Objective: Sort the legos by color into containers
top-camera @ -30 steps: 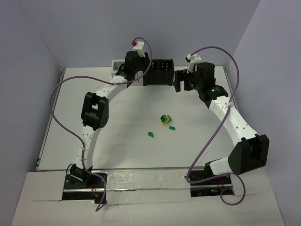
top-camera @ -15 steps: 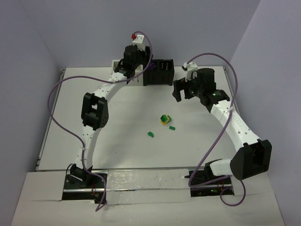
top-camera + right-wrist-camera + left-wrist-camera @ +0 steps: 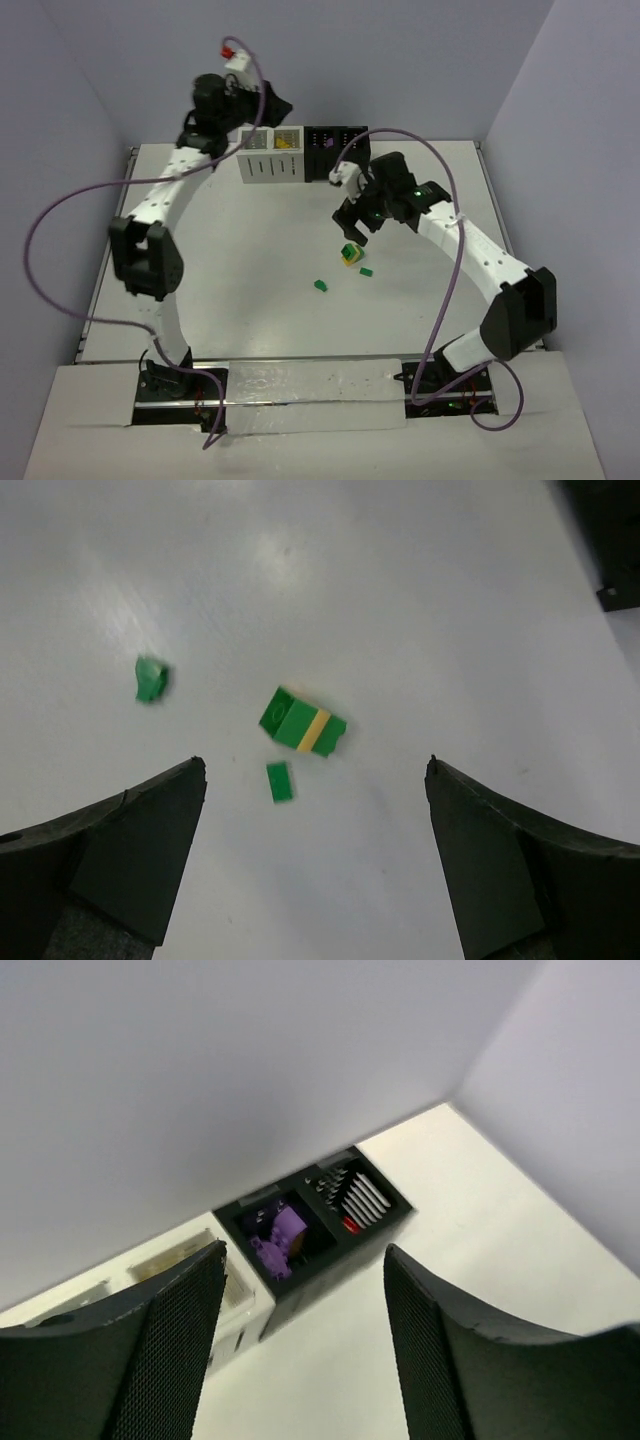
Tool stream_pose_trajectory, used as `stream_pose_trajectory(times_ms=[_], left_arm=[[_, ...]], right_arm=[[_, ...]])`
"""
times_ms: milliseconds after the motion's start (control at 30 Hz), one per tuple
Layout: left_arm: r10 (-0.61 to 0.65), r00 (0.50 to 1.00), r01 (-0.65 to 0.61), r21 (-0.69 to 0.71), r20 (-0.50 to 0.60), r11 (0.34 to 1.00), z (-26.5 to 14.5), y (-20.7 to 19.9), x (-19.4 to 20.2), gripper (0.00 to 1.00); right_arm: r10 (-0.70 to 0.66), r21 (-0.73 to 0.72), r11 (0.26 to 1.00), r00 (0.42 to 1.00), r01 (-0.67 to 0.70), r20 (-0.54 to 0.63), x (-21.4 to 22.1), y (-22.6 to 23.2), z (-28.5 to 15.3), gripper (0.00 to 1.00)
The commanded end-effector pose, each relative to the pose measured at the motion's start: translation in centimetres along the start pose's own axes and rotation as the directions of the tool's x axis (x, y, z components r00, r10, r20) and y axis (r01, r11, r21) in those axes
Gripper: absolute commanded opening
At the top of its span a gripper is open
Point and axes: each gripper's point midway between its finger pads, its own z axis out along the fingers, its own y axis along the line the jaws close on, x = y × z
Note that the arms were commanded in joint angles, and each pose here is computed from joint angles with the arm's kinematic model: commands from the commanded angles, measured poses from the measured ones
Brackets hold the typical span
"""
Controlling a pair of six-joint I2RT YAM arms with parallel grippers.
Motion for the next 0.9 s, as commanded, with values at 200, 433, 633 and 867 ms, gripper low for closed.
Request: stream_pose_trajectory(times_ms=[200, 433, 633, 867], left_arm=[[0.089, 0.992, -0.04, 0.433, -0.094, 0.9, -17.7, -6.5, -0.8, 0.72], [0.07, 0.986, 0.015, 0.499, -0.151, 0.866, -20.4, -8.0, 1.9, 0.72], [0.081, 0.984, 0.008, 0.496, -0.157, 0.869, -20.6, -7.6, 2.9, 0.72], [0.062, 0.983, 0.03, 0.49, -0.171, 0.871, -20.3, -7.2, 3.4, 0.73]], right_arm=[[-0.546, -0.294, 0.832, 0.79, 0.471, -0.279, 2.4, 1.4, 3.8, 0.89], [-0.663, -0.438, 0.745, 0.629, 0.503, -0.406, 5.3, 1.2, 6.2, 0.86], [-0.693, -0.487, 0.719, 0.572, 0.497, -0.439, 6.7, 2.0, 7.4, 0.86], [-0.701, -0.495, 0.712, 0.546, 0.498, -0.459, 7.2, 1.7, 8.7, 0.83]])
